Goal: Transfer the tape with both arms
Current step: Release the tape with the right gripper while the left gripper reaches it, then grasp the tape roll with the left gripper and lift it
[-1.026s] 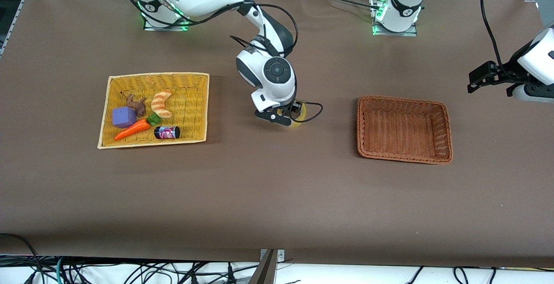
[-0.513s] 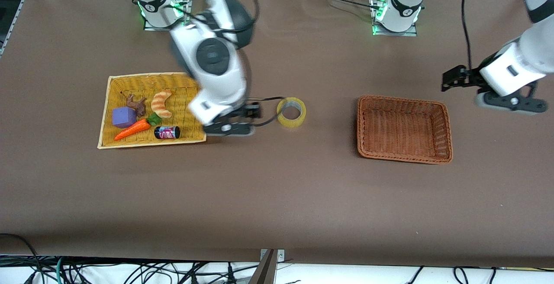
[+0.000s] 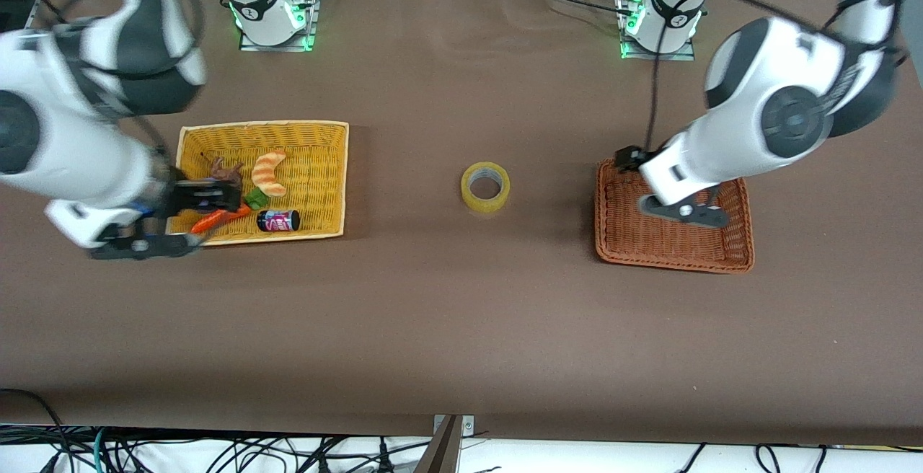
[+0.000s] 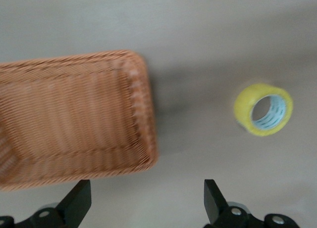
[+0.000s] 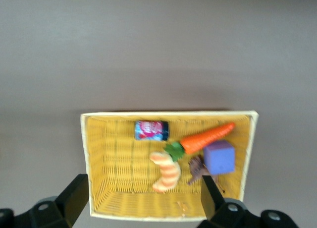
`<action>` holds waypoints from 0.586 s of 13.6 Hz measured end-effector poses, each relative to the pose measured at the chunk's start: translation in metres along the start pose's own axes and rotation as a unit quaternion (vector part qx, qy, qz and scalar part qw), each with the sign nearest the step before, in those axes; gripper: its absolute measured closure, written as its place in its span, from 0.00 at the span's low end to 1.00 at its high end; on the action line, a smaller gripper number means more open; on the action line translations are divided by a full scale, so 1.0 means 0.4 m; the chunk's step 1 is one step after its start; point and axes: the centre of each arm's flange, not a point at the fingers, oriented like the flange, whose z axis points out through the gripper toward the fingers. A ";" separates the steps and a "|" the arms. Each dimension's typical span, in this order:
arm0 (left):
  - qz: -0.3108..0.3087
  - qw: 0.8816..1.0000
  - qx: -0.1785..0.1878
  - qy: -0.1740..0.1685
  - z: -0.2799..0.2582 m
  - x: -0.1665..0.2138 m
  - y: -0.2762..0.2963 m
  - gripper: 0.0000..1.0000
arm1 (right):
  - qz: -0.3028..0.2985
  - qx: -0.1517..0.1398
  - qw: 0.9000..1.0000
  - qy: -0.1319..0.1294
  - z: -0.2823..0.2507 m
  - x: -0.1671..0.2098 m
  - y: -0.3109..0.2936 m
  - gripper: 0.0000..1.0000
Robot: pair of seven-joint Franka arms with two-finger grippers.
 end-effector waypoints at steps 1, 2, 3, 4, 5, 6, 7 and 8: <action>0.014 1.000 -0.007 0.001 0.047 0.024 0.041 0.00 | 0.019 0.016 1.000 -0.001 -0.022 -0.009 0.078 0.00; 0.027 1.000 -0.011 -0.002 0.094 0.041 0.083 0.00 | 0.037 0.022 0.999 -0.009 -0.041 -0.026 0.142 0.00; 0.037 0.999 -0.012 -0.007 0.139 0.050 0.131 0.00 | 0.050 0.023 0.998 -0.020 -0.054 -0.047 0.191 0.00; 0.041 0.999 -0.011 -0.009 0.186 0.056 0.188 0.00 | 0.055 0.022 0.998 -0.023 -0.068 -0.065 0.223 0.00; 0.045 0.999 -0.007 -0.006 0.233 0.060 0.248 0.00 | 0.059 0.022 0.998 -0.014 -0.080 -0.080 0.238 0.00; 0.053 0.999 -0.002 -0.003 0.283 0.061 0.306 0.00 | 0.061 0.021 0.998 0.008 -0.090 -0.091 0.244 0.00; 0.059 0.998 0.006 0.002 0.335 0.063 0.356 0.00 | 0.063 0.021 0.997 0.028 -0.091 -0.105 0.249 0.00; 0.065 0.998 0.013 0.006 0.382 0.067 0.388 0.00 | 0.068 0.021 0.996 0.045 -0.094 -0.127 0.265 0.00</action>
